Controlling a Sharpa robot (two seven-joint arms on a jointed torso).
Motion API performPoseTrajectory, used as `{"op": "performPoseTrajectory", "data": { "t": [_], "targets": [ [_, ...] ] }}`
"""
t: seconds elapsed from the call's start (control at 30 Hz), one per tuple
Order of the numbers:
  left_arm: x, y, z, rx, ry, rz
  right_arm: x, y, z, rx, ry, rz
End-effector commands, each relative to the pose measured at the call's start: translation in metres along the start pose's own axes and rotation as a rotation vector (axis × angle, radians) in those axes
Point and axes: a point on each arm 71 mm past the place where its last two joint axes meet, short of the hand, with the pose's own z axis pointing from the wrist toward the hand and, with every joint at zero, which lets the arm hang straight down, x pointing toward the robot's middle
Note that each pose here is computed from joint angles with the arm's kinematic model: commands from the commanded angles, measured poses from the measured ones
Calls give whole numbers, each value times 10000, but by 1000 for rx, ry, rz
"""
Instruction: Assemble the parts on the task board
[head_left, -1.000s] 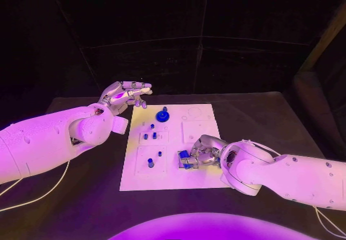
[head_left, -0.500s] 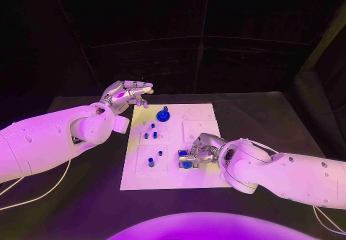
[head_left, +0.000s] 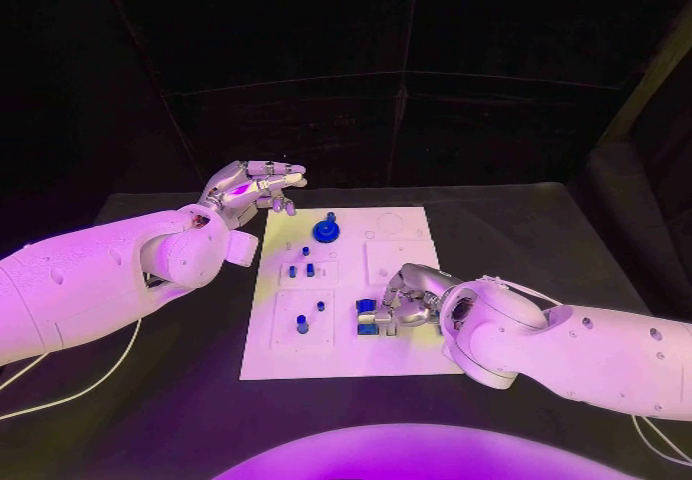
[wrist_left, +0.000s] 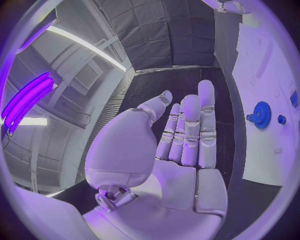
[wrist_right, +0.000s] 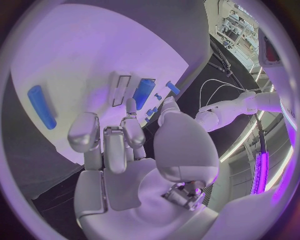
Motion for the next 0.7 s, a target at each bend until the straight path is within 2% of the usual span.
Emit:
{"op": "performPoseTrajectory", "data": {
  "t": [0.03, 0.47, 0.7],
  "targets": [
    [5, -12, 2, 5, 11, -5, -19, 40, -33, -47, -11, -23],
    [15, -7, 9, 5, 15, -6, -33, 34, -28, -57, -26, -47],
    [-3, -9, 1, 4, 10, -5, -121, -63, -90, -77, -71, -5]
  ]
}}
